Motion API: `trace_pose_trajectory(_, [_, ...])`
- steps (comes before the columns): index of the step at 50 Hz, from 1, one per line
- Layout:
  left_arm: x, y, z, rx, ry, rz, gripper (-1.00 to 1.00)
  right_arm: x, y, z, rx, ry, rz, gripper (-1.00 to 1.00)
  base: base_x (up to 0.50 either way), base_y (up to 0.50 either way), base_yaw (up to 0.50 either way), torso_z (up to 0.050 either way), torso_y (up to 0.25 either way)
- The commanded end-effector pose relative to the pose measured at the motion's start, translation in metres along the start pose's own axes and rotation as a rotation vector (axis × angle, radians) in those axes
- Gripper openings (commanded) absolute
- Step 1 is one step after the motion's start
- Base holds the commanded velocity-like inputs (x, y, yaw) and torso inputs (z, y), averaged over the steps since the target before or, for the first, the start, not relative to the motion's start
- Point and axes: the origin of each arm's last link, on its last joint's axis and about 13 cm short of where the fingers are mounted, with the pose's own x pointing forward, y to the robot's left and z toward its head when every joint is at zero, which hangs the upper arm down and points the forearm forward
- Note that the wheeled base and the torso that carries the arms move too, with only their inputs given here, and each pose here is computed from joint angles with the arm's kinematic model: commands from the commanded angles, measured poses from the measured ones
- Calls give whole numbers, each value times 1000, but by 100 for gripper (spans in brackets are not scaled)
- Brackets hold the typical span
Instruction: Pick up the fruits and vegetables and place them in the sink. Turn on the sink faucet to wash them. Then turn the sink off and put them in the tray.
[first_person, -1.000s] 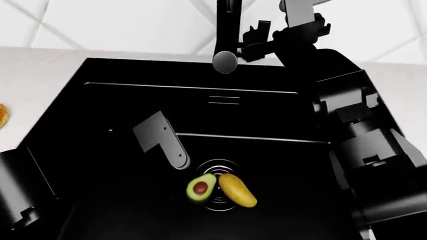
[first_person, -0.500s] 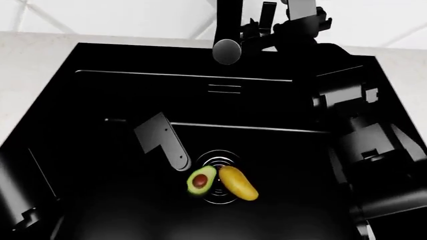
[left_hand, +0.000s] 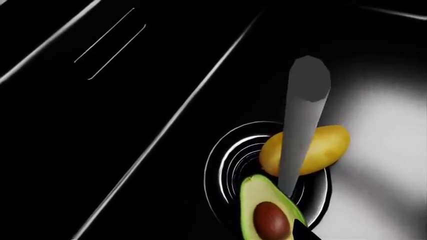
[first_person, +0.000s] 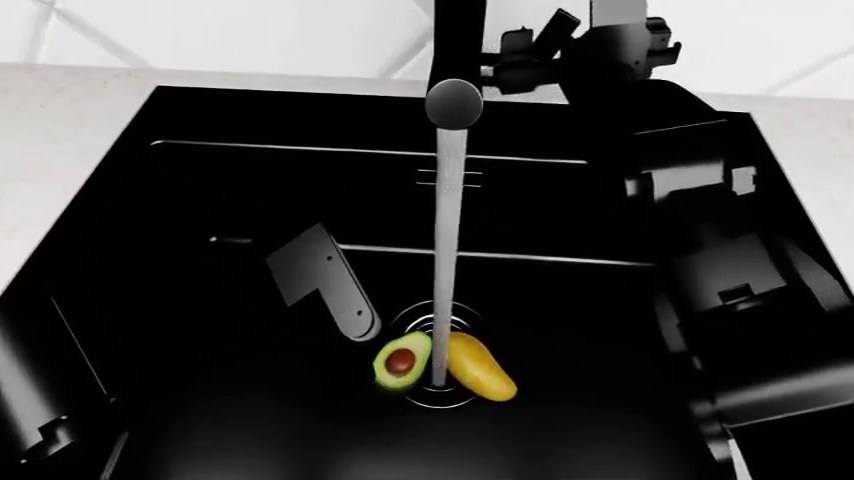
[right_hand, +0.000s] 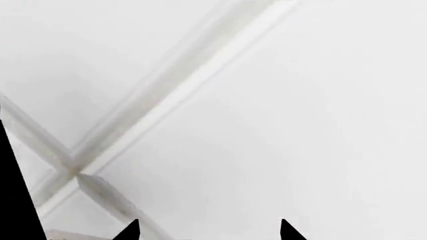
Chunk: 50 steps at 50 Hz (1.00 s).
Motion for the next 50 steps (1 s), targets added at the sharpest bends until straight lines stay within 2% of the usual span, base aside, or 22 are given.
trace_pose_trajectory(1, [-1, 1, 0, 0, -2, 2, 100, -5, -22, -11, 11, 43, -182, 100, 0, 0, 0, 0, 0])
trace_pose_trajectory(9, [-4, 3, 2, -6, -9, 16, 100, -12, -30, -4, 46, 9, -223, 100, 0, 0, 0, 0, 0])
trace_pose_trajectory(37, [-4, 2, 2, -11, -16, 27, 100, -52, -45, 28, 80, -149, -246, 100, 0, 0, 0, 0, 0])
trace_pose_trajectory(50, [-2, 2, 2, -10, -15, 24, 100, -64, -50, 22, 85, -184, -256, 100, 0, 0, 0, 0, 0])
